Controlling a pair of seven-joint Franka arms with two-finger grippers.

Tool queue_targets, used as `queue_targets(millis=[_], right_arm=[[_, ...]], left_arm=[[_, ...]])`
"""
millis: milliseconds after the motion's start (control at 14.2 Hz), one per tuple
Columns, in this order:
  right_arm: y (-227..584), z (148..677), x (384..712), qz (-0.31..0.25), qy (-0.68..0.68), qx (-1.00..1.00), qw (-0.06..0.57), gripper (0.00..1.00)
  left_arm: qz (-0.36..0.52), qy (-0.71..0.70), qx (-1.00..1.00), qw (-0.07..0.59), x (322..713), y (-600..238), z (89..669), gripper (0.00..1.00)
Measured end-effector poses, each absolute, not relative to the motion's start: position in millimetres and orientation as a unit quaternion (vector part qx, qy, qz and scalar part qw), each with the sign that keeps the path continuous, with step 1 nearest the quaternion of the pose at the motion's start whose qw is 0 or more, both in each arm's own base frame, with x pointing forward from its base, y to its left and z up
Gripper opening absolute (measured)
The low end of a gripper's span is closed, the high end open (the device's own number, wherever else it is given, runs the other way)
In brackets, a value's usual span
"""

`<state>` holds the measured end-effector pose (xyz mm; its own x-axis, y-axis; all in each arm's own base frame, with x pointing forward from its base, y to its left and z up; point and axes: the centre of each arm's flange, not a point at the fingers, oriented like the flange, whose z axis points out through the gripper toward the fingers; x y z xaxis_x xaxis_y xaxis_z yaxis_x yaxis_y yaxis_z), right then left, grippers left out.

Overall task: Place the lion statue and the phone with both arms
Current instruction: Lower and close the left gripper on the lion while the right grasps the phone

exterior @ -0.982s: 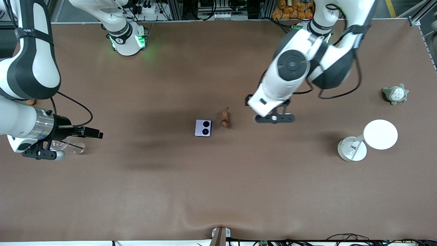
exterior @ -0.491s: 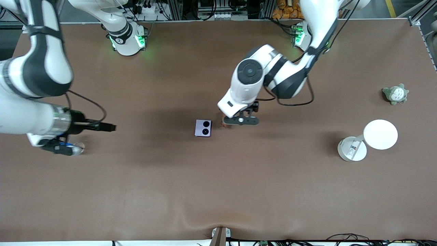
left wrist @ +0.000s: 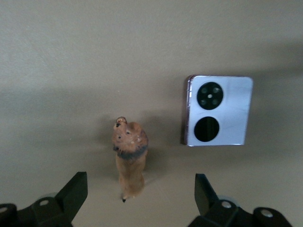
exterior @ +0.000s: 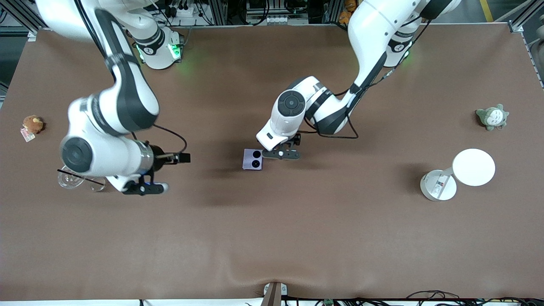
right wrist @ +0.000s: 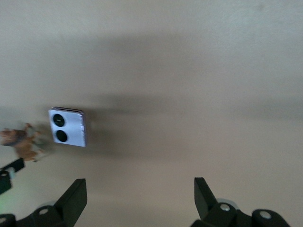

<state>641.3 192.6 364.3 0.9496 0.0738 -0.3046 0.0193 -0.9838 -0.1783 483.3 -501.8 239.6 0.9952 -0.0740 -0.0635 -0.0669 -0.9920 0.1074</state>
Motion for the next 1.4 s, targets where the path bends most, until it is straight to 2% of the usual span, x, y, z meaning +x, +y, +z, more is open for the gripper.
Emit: queue_targets(millis=[140,421,491,561,842,912,982,1053,1263,1333,1404], right_arm=[[191,332,641,0.172,-0.049,-0.98,0.086,1.0],[200,310,641,0.146,-0.074,-0.983,0.089,1.0],[207,309,641,0.136,-0.078,-0.984,0.089,1.0],[213,309,641,0.127,-0.079,-0.985,0.088,1.0],[240,296,640,0.1,-0.034,-0.991,0.081,1.0],[248,288,640,0.096,-0.021,-0.992,0.079,1.0],[258,278,638,0.093,-0.01,-0.993,0.076,1.0],[269,270,635,0.092,0.001,-0.993,0.073,1.0],[296,259,624,0.095,0.022,-0.993,0.066,1.0],[303,259,620,0.096,0.026,-0.993,0.065,1.0],[307,259,618,0.096,0.028,-0.993,0.064,1.0]], left_arm=[[-0.028,-0.039,0.998,0.04,482,-500,230,1.0],[-0.027,-0.041,0.998,0.034,480,-500,227,0.97],[-0.027,-0.04,0.998,0.033,480,-500,226,0.87],[-0.027,-0.04,0.998,0.033,480,-500,225,0.82],[-0.027,-0.022,0.999,0.035,480,-500,219,0.79],[-0.026,-0.019,0.999,0.036,480,-500,217,0.73],[-0.024,-0.017,0.999,0.036,481,-500,216,0.73],[-0.023,-0.017,0.999,0.036,481,-500,215,0.68],[-0.021,-0.016,0.999,0.034,483,-498,215,0.39],[-0.021,-0.016,0.999,0.034,484,-497,215,0.39],[-0.019,-0.015,0.999,0.035,485,-497,216,0.34]])
